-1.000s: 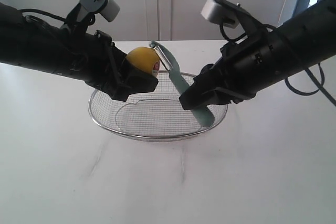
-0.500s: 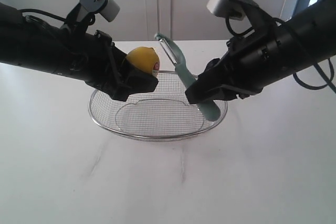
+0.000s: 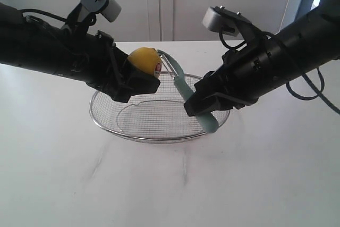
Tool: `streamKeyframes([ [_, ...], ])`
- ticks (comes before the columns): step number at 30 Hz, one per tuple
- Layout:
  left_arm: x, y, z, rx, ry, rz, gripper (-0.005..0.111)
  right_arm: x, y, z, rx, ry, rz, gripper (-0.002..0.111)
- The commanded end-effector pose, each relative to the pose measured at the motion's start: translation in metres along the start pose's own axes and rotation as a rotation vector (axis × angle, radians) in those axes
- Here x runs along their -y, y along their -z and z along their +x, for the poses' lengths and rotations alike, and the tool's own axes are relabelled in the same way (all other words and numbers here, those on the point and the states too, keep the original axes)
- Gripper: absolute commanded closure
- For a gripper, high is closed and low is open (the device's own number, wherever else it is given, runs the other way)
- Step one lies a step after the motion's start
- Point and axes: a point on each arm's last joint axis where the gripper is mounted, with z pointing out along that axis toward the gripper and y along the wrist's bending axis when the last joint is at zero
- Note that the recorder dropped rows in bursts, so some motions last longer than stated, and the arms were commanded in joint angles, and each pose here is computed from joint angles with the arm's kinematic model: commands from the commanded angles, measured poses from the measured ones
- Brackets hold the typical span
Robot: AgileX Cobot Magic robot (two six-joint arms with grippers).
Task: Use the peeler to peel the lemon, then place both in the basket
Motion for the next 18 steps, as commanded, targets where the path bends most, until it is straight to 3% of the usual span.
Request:
streamKeyframes([
  [1,0.0027,0.0019,-0.0042,0.022,0.018,0.016,0.107,-0.0008,-0.0009,0.0002,0.003,-0.013,-0.016,0.108],
  [18,0.0027,0.0019,-0.0042,0.022,0.018,0.016,0.107,0.0009,-0.0076,0.0011,-0.018,-0.017,-0.055,0.108],
])
